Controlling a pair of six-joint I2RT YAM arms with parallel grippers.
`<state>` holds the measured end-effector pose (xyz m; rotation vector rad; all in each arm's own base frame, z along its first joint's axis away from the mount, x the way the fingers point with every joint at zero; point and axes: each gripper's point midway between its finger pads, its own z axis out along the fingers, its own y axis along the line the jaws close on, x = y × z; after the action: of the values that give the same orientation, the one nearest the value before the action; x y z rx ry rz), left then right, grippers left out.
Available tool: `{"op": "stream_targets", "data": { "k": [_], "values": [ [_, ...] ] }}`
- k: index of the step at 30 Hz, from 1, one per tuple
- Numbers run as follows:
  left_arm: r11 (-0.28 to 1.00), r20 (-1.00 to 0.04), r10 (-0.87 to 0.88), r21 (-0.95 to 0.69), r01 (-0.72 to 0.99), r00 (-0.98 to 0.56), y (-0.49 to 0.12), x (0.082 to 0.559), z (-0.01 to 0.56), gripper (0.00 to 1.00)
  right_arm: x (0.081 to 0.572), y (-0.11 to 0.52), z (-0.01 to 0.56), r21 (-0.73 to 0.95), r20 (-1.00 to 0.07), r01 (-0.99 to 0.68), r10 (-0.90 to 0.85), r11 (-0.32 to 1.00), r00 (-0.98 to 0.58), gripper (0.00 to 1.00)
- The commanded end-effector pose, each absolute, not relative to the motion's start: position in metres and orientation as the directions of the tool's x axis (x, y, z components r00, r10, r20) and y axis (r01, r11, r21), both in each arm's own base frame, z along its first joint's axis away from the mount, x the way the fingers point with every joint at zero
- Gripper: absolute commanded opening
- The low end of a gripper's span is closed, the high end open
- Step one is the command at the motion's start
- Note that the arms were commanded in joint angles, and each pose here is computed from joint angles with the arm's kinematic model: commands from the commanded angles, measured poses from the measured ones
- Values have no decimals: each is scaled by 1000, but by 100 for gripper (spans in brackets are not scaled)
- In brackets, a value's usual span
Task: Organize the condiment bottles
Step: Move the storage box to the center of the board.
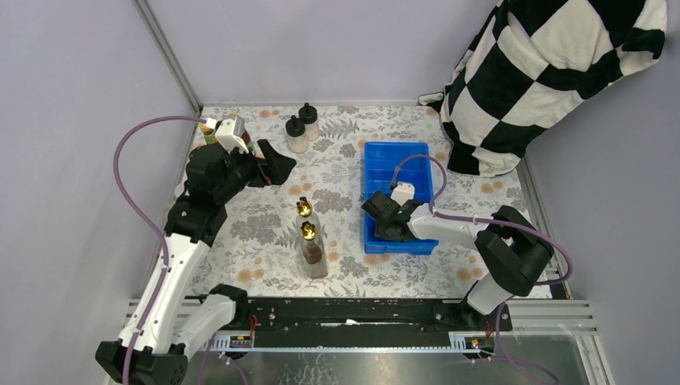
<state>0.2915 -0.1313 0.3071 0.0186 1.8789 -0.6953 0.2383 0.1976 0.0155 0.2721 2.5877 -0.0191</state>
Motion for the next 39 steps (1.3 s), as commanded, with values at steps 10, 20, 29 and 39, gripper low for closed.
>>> {"op": "stream_targets", "data": {
  "k": [10, 20, 29, 39],
  "values": [
    [824, -837, -331, -481, 300, -435, -128, 281, 296, 99, 200, 182, -5, -118, -504, 151, 72, 981, -861, 55],
    [820, -829, -346, -495, 287, -439, -127, 281, 291, 99, 175, 187, -13, -170, -492, 71, -22, 983, -870, 56],
    [822, -827, -351, -497, 278, -440, -126, 280, 289, 99, 156, 201, -7, -203, -508, 0, -105, 979, -855, 57],
    [819, -826, -357, -501, 279, -436, -126, 278, 291, 99, 148, 212, -4, -233, -523, -46, -165, 971, -836, 58]
  ]
}}
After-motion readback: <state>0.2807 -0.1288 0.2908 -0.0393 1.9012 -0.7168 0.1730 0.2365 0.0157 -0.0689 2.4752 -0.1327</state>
